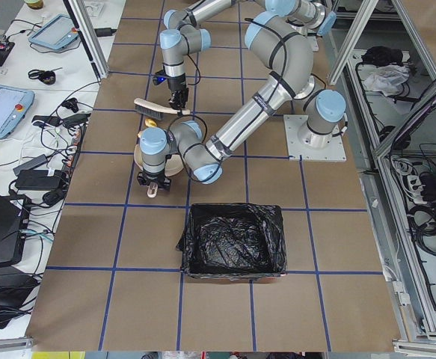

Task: Sweep and dump trash in nearest bin
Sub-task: 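Sweep the croissant toy toward the dustpan with the right gripper's brush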

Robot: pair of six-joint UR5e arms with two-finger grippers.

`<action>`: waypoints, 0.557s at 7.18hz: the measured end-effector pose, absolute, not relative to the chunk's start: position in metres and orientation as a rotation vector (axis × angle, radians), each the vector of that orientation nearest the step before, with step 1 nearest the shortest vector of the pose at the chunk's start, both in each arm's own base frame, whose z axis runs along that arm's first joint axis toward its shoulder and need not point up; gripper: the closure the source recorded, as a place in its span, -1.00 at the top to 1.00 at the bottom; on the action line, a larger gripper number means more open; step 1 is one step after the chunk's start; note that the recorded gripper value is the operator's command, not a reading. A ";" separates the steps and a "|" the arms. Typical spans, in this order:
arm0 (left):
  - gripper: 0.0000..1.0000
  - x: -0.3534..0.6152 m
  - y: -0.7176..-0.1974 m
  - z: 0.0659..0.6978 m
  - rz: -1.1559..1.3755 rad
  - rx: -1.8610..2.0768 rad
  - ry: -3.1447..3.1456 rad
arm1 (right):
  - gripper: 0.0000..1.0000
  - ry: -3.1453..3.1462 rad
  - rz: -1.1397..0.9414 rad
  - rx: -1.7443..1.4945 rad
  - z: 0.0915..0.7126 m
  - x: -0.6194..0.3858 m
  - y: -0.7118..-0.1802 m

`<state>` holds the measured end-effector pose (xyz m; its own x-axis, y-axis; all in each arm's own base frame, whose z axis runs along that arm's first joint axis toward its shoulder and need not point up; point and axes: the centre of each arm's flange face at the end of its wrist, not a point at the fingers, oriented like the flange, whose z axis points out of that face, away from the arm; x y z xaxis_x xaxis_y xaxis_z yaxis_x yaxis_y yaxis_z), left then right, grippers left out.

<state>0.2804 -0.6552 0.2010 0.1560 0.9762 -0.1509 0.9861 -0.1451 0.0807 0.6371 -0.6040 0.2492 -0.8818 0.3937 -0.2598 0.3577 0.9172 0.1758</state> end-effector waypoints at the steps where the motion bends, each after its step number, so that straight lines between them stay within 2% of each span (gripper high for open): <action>1: -1.00 0.281 -0.655 0.201 -0.092 2.260 1.942 | -1.00 2.789 0.189 0.565 0.247 0.638 -0.603; 4: -1.00 0.281 -0.655 0.201 -0.091 2.259 1.943 | -1.00 2.804 0.215 0.555 0.236 0.647 -0.594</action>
